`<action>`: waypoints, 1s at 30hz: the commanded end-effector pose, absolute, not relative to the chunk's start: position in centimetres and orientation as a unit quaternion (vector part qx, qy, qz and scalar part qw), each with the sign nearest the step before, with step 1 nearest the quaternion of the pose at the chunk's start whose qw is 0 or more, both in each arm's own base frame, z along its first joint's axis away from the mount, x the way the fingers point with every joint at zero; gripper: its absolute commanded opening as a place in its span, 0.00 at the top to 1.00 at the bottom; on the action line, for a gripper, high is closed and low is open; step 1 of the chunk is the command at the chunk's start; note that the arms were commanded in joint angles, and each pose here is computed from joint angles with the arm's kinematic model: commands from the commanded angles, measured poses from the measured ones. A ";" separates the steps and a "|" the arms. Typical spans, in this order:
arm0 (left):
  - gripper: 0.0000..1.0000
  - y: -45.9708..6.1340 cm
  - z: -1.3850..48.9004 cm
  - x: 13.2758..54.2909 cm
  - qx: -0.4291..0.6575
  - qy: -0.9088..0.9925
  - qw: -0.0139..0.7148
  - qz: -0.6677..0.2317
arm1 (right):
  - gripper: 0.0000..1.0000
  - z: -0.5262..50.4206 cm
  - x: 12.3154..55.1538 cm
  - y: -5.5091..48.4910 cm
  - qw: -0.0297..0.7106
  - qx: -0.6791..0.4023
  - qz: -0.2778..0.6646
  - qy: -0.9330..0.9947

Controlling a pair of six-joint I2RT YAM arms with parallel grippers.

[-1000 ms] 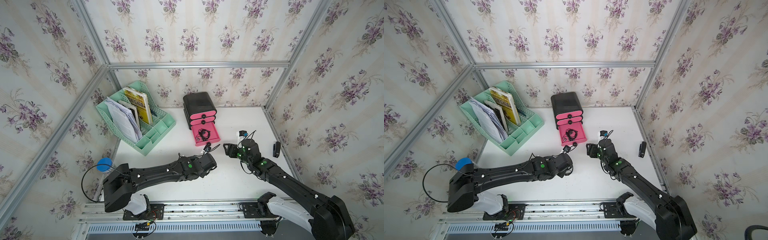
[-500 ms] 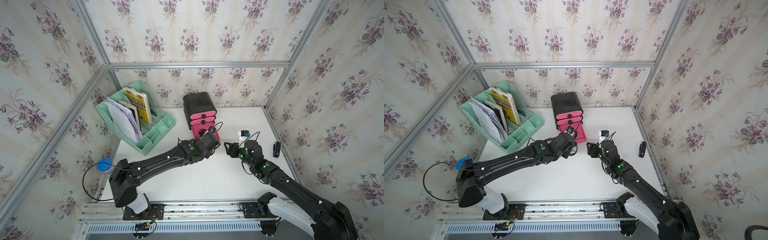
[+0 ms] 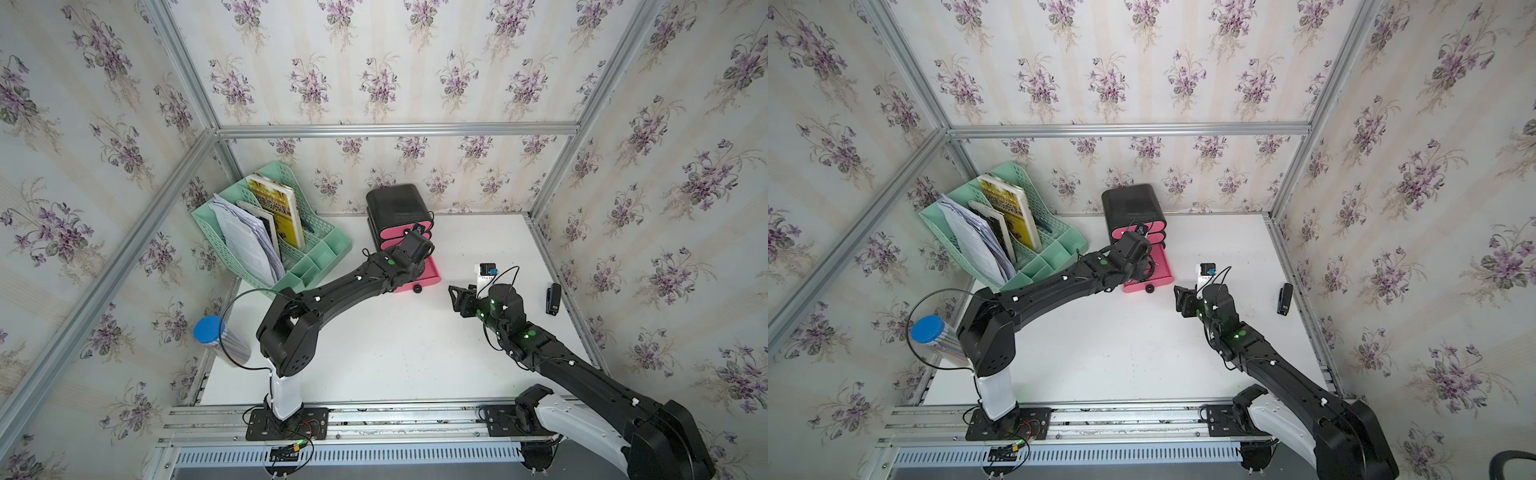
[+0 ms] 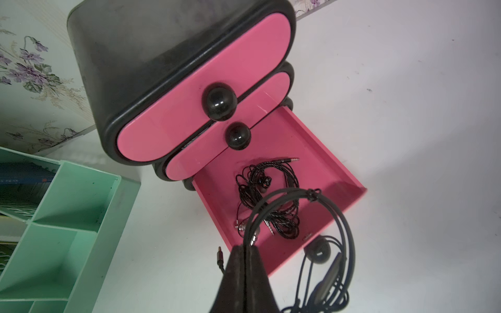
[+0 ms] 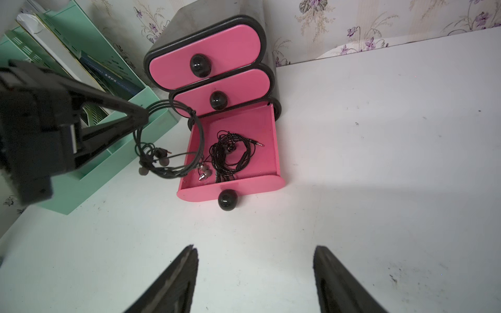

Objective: Place the wired earphones into the drawer by color
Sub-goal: Place the wired earphones in the drawer.

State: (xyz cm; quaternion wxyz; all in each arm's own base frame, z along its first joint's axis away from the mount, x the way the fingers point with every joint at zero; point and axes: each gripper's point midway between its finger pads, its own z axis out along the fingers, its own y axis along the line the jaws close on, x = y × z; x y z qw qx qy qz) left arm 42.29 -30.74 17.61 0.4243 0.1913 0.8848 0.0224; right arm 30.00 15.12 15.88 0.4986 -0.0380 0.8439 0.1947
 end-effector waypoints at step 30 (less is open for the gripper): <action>1.00 -32.8 10.6 46.6 0.152 0.893 0.424 0.004 | 0.28 15.2 30.8 15.7 0.501 -0.046 0.194 0.842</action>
